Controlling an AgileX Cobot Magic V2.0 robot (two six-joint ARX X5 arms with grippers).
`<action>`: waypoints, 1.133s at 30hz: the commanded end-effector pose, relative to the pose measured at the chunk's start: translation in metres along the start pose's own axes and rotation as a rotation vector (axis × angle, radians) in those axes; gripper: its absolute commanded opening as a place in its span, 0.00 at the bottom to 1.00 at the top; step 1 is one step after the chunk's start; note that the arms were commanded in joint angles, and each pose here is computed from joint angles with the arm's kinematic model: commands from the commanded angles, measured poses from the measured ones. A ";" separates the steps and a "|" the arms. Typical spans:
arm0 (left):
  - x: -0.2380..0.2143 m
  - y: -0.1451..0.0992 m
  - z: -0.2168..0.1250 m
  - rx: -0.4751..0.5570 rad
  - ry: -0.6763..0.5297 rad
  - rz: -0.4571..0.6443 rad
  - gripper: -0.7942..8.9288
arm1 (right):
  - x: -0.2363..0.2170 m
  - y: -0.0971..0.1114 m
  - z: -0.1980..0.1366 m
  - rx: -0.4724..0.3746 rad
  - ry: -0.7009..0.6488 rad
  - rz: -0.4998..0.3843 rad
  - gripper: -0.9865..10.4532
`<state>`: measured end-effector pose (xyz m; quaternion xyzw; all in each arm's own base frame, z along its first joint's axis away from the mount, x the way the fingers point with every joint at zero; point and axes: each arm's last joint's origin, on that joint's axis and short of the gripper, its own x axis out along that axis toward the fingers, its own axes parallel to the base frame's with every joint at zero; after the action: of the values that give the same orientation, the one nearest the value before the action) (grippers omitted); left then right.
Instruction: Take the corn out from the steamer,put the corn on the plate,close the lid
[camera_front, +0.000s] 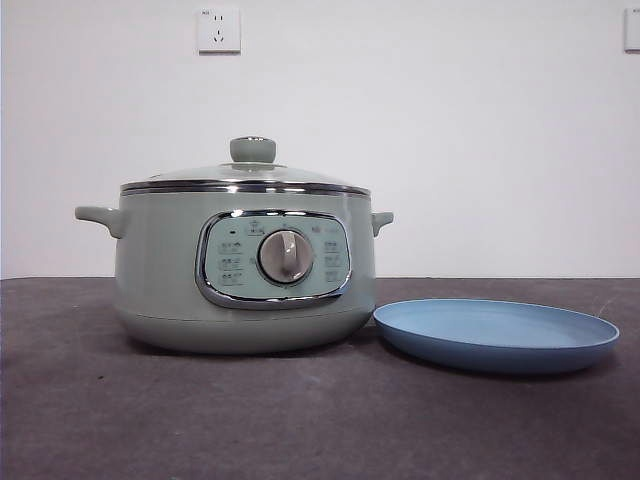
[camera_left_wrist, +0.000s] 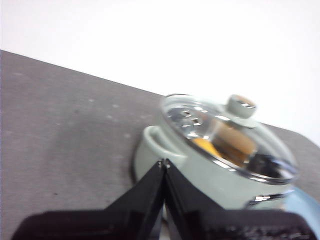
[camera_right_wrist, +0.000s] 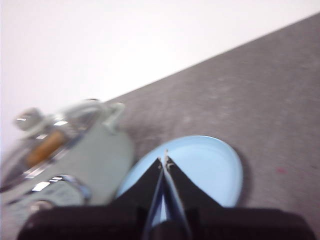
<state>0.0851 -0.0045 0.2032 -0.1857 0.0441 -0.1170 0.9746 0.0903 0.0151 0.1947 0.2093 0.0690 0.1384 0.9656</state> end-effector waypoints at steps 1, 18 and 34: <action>-0.002 -0.005 0.009 -0.027 0.024 -0.034 0.07 | 0.000 0.007 0.013 0.016 0.016 0.048 0.08; 0.015 -0.044 0.095 -0.012 0.277 -0.375 0.07 | 0.039 0.061 0.122 -0.209 0.420 0.424 0.08; 0.024 -0.062 0.145 0.054 0.344 -0.419 0.13 | 0.058 0.078 0.164 -0.291 0.504 0.457 0.12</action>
<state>0.1144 -0.0154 0.3587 -0.1518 0.1716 -0.3440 0.9106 0.1589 0.0368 0.3704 0.0448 0.2413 0.4033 0.8815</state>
